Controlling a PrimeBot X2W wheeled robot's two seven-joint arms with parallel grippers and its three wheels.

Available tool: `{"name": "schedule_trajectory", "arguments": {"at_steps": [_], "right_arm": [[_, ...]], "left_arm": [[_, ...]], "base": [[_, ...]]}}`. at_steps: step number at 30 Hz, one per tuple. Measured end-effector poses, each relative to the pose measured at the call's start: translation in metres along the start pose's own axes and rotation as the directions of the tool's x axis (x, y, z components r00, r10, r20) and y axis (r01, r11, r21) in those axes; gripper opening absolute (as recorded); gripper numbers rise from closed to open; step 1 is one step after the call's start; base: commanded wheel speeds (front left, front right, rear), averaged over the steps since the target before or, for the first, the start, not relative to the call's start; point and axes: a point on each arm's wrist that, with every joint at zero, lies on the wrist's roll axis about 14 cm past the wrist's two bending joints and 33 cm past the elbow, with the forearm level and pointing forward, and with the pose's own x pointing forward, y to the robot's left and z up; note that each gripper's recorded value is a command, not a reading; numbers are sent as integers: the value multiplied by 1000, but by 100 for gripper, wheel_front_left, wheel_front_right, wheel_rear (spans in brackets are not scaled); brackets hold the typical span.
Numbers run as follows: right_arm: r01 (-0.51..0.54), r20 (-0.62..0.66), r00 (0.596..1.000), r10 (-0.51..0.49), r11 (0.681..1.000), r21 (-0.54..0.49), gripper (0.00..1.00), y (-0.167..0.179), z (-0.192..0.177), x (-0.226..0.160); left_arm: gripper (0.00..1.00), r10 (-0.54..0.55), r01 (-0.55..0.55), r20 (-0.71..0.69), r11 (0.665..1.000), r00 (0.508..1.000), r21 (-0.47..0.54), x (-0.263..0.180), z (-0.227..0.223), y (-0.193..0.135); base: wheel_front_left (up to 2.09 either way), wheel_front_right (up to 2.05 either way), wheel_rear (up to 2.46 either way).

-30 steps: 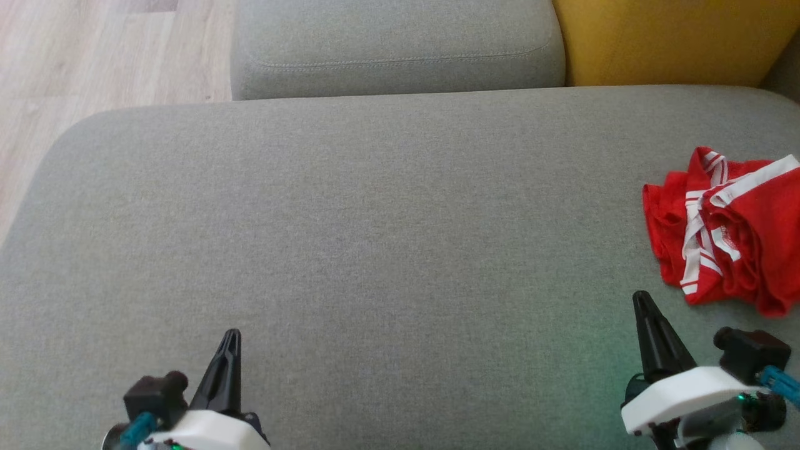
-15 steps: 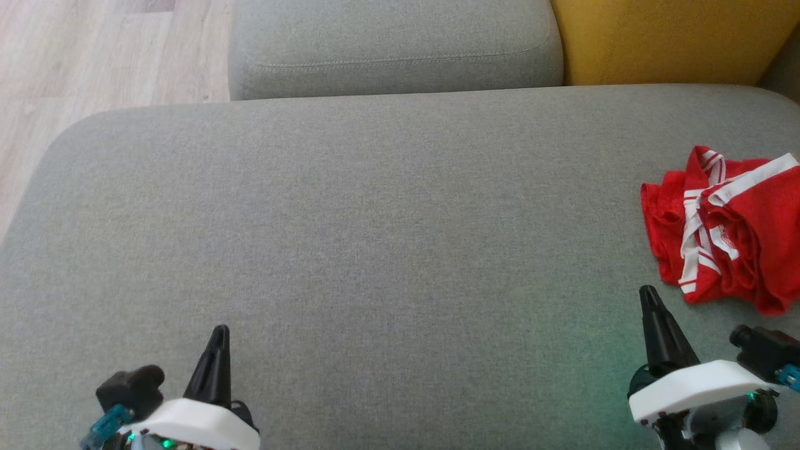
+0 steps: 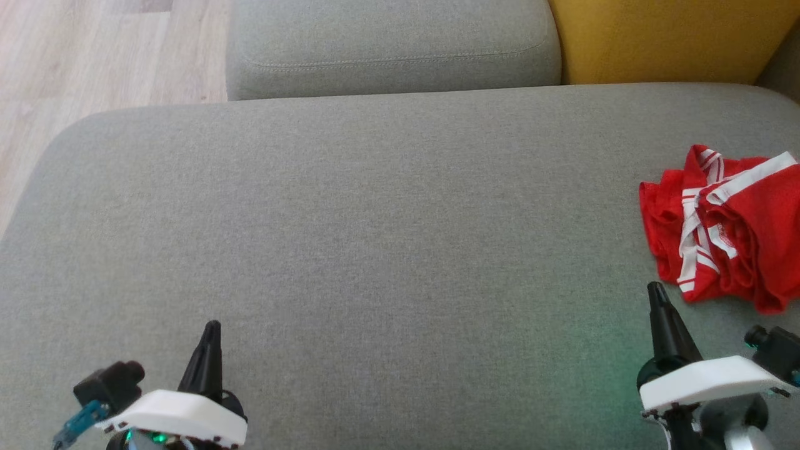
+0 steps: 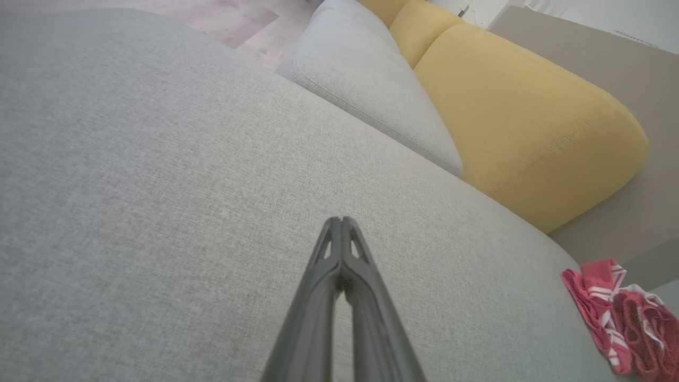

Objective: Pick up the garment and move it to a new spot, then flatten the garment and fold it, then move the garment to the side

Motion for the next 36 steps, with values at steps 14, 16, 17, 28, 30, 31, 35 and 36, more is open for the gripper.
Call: {"name": "schedule_trajectory", "arguments": {"at_steps": [14,16,17,28,30,31,35,36], "right_arm": [[5,28,1000,-10,986,167,0,-4,7,3],[9,30,999,-15,981,191,0,-6,7,3],[10,30,999,-16,979,202,0,-7,7,2],[-1,53,998,-17,945,326,0,-8,13,6],[0,55,998,-21,937,350,0,-9,13,6],[2,55,998,-24,932,361,0,-10,13,6],[6,57,998,-31,914,406,0,-12,13,5],[5,56,998,-32,909,417,0,-13,13,5]], "left_arm": [[0,7,-10,-14,984,1000,-179,6,3,2],[0,10,-12,-13,979,1000,-205,7,3,2],[0,10,-12,-11,976,1000,-217,7,4,2],[0,12,-19,-20,937,1000,-349,11,6,5],[0,13,-20,-21,928,1000,-373,12,6,5],[0,9,-16,-21,923,1000,-383,13,7,5],[0,8,-11,-10,902,1000,-432,16,12,4],[0,9,-11,-7,896,1000,-443,16,13,5]], "base": [[0,0,0],[0,0,0],[0,0,0],[0,0,0],[0,0,0],[0,0,0],[0,0,0],[0,0,0]]}}
